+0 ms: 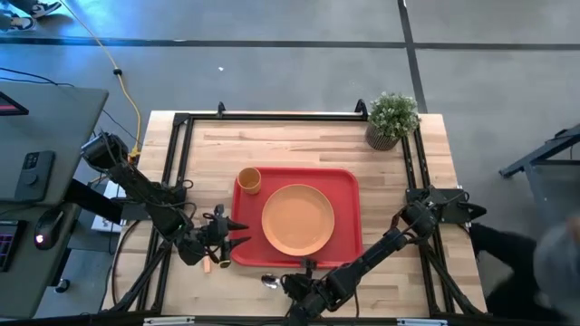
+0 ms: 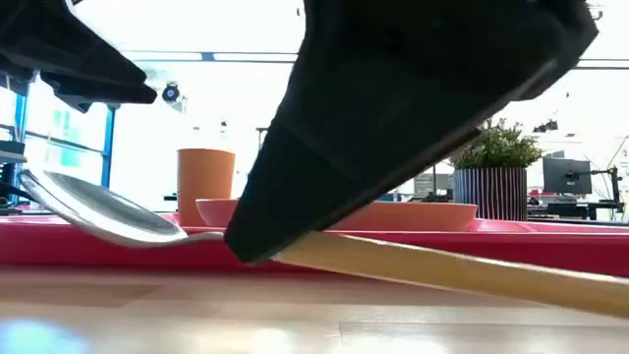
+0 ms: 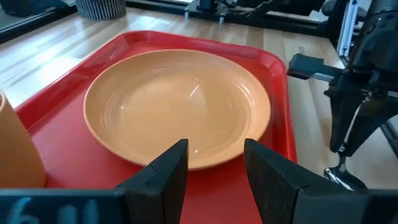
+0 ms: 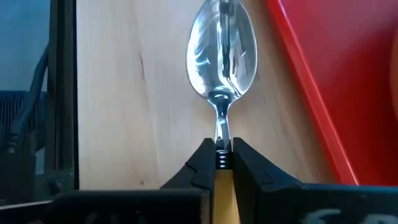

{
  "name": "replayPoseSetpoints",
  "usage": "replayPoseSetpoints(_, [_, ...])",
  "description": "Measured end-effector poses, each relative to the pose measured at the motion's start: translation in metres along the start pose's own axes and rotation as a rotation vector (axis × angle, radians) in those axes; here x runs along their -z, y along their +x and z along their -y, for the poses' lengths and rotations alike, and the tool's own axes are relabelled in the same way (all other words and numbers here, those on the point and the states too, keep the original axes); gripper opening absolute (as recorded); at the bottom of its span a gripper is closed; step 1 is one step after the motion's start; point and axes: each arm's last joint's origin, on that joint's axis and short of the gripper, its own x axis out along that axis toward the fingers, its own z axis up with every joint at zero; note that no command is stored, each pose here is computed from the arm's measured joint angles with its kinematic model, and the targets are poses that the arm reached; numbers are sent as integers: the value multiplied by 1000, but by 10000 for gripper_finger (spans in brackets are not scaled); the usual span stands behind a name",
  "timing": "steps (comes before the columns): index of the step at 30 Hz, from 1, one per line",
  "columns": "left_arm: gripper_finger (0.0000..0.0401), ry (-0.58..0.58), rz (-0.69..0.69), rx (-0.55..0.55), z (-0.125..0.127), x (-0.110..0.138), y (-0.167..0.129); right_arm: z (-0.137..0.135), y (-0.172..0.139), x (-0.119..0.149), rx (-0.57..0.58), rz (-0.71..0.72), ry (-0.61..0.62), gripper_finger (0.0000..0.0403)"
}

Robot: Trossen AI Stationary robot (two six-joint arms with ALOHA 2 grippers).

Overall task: Pick and place plate/cup/fork/spoon on tray
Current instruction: Put the orange spoon on the red tray to the right of the orange plate

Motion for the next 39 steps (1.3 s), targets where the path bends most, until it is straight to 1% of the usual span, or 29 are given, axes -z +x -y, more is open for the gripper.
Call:
replayPoseSetpoints(2, [145, 2, 12, 8, 1, -2, 0, -1, -1, 1, 4, -3, -3, 17])
replayPoseSetpoints(4, [145, -3, 19, 19, 2, -3, 0, -1, -4, -1, 11, 26, -1, 17])
replayPoseSetpoints(8, [145, -6, 15, 80, 5, -6, 0, -3, -16, -9, 20, 83, -18, 17])
replayPoseSetpoints(11, [145, -3, 16, 112, 9, -11, -1, -5, -31, -15, 41, 138, -37, 18])
replayPoseSetpoints(14, [145, -5, 30, 124, 14, -18, -2, -5, -49, -15, 100, 178, -57, 18])
replayPoseSetpoints(16, [145, -3, 35, 133, 17, -21, -3, 0, -59, -7, 160, 183, -51, 18])
replayPoseSetpoints(18, [145, -5, 38, 137, 18, -22, -4, 6, -68, 3, 211, 194, -19, 18])
replayPoseSetpoints(21, [145, -16, 42, 134, 19, -21, -5, 19, -84, 20, 263, 253, 69, 18])
replayPoseSetpoints(25, [145, -21, 51, 119, 19, -21, -6, 44, -103, 45, 303, 353, 221, 18])
replayPoseSetpoints(29, [145, -22, 59, 105, 18, -21, -6, 76, -118, 65, 330, 477, 397, 18])
replayPoseSetpoints(32, [145, -22, 63, 96, 18, -21, -6, 106, -121, 71, 361, 522, 541, 18])
replayPoseSetpoints(35, [145, -23, 65, 92, 18, -21, -6, 138, -113, 75, 416, 516, 674, 18])
replayPoseSetpoints(39, [145, -28, 57, 87, 17, -20, -6, 172, -93, 82, 502, 366, 862, 18])
